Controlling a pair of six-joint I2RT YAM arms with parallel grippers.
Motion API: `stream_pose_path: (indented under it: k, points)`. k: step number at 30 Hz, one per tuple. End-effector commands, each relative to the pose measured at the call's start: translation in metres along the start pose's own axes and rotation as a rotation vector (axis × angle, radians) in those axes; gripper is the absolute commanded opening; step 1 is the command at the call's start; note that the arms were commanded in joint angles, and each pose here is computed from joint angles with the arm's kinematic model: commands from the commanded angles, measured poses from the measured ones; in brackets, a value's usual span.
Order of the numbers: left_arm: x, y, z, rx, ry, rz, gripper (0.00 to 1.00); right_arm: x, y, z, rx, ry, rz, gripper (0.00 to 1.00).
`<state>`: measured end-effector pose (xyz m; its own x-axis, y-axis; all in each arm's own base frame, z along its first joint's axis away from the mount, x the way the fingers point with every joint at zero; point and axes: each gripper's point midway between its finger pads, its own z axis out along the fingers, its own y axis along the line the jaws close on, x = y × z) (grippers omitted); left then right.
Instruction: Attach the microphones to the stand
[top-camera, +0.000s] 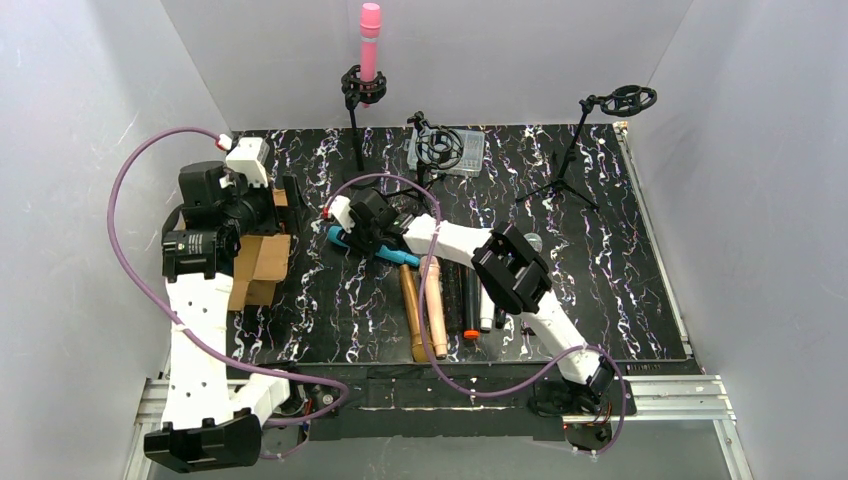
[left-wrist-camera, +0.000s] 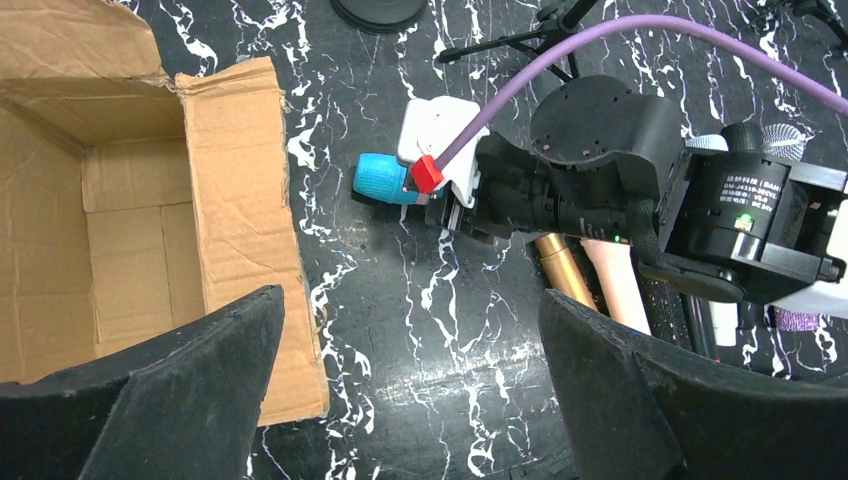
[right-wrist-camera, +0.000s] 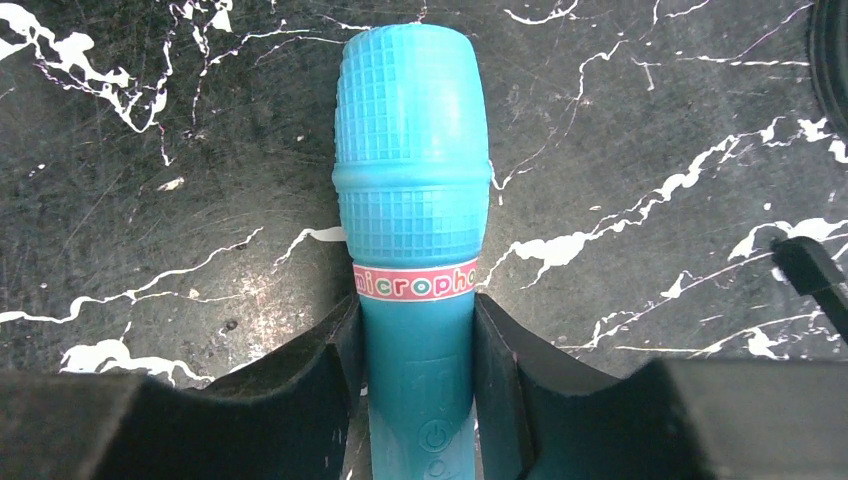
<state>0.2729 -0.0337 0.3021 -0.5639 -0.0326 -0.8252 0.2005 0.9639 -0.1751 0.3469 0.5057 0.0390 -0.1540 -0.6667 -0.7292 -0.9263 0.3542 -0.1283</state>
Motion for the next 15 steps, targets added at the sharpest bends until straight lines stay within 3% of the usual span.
stream_pose_path:
  k: [1,7,13,15]
  points:
    - [-0.001,0.001,-0.004,-0.021,-0.045,-0.028,0.98,-0.028,-0.014,-0.016,0.097,-0.073,-0.091,0.40]
    - [0.002,0.002,-0.005,-0.027,-0.063,-0.024,0.98,-0.064,-0.029,-0.038,0.205,-0.171,-0.162,0.30]
    - [-0.009,-0.003,-0.014,-0.020,-0.109,-0.024,0.98,-0.125,-0.042,-0.082,0.304,-0.338,-0.168,0.05]
    - [-0.016,-0.005,-0.020,-0.021,-0.131,-0.023,0.98,-0.150,-0.040,-0.105,0.317,-0.406,-0.149,0.01]
